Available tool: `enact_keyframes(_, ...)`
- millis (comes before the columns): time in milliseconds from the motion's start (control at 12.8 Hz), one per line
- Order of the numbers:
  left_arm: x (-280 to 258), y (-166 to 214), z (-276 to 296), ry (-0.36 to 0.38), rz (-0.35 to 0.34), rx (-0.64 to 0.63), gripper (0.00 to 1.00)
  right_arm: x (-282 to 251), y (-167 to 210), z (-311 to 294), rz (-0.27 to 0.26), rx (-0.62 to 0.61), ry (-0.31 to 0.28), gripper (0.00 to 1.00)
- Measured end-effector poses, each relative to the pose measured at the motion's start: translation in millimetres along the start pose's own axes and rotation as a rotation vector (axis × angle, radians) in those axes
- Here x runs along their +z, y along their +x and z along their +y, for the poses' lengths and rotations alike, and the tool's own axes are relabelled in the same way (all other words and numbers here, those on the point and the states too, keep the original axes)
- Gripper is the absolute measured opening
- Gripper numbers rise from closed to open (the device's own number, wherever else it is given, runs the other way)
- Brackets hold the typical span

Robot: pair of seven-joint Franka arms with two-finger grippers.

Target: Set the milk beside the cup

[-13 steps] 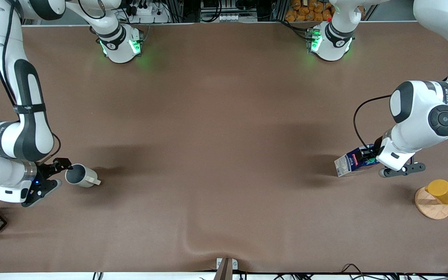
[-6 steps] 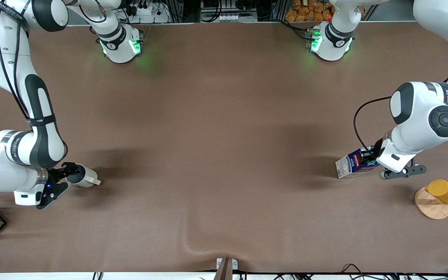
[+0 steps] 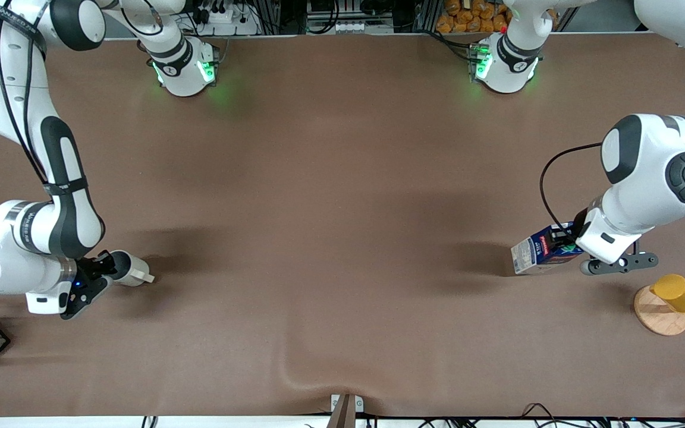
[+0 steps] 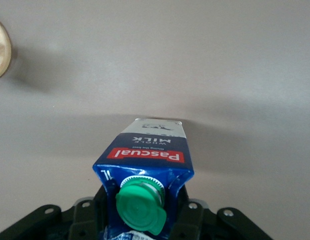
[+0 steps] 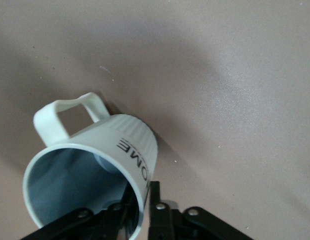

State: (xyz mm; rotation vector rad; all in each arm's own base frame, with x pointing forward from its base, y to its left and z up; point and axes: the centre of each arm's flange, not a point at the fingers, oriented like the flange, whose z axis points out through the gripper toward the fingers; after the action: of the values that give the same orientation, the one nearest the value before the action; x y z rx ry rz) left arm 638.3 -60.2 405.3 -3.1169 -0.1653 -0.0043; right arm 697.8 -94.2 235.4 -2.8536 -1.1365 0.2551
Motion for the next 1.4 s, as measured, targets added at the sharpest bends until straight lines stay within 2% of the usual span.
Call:
enact_keyframes(78, -6, 0, 5, -0.002, 0.001, 0.008, 0.54, -3, 2, -1, 0.004, -0.003, -0.001, 0.05)
enact_keyframes(234, -15, 0, 11, -0.004, 0.006, 0.017, 0.54, -12, 17, -11, 0.018, -0.029, 0.010, 0.05)
enact_keyframes(623, -33, -8, 42, -0.017, 0.007, 0.066, 0.57, -54, 106, -91, 0.119, -0.177, 0.039, 0.05)
enact_keyframes(934, -64, -32, 114, -0.019, -0.010, 0.106, 0.57, -57, 160, -168, 0.102, -0.074, 0.074, 0.05)
enact_keyframes(1401, -66, -61, 169, -0.021, -0.034, 0.174, 0.56, -51, 219, -281, 0.067, 0.097, 0.075, 0.05)
